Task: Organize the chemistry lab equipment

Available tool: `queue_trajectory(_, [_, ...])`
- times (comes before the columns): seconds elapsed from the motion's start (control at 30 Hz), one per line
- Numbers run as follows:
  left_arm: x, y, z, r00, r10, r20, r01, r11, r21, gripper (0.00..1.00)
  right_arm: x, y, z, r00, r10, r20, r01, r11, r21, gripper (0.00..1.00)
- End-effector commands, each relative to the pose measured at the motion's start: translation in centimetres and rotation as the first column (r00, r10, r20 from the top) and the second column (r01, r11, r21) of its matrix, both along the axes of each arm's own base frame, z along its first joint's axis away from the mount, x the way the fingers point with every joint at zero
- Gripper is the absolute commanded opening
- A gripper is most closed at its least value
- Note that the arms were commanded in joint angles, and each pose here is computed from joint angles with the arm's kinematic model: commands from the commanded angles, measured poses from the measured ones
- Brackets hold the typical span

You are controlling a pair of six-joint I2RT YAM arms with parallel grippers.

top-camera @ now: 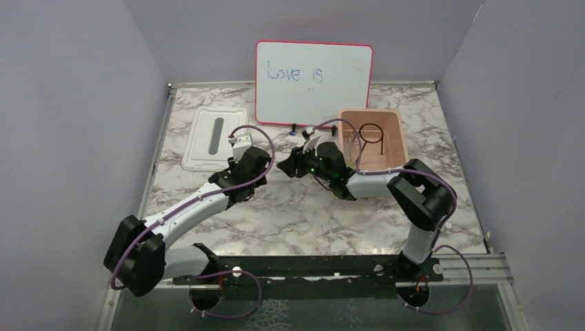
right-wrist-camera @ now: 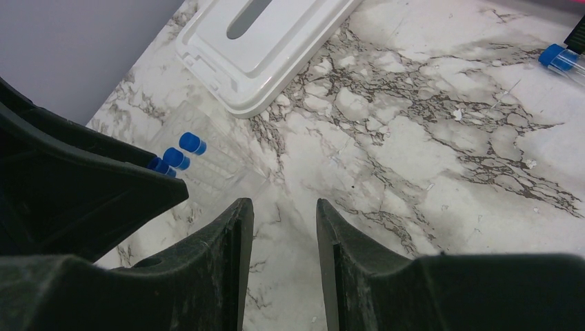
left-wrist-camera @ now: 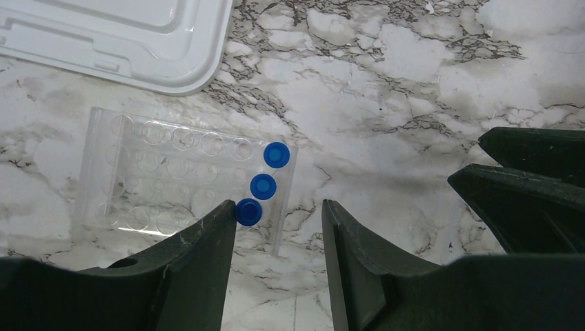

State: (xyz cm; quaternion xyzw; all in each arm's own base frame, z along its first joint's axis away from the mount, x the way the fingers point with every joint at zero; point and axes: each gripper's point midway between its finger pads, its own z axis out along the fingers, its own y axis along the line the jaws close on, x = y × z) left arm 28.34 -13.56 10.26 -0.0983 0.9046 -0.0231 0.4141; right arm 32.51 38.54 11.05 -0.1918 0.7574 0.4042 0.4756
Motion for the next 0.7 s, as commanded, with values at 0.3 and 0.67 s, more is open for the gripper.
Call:
queue_trajectory(0.3, [0.57,-0.33,1.33,0.999,-0.002,0.053,0.005,0.999,-0.045,0.5,0.31,0.09,0.22,0.999,-0.013,0.029,0.013,1.0,-0.001,0.43])
queue_trajectory(0.67, [0.47,-0.11,1.58,0.998,0.003,0.065,0.001,0.999,-0.053,0.42,0.3,0.16,0.21,1.0,-0.01,0.029,0.01,1.0,0.0,0.42])
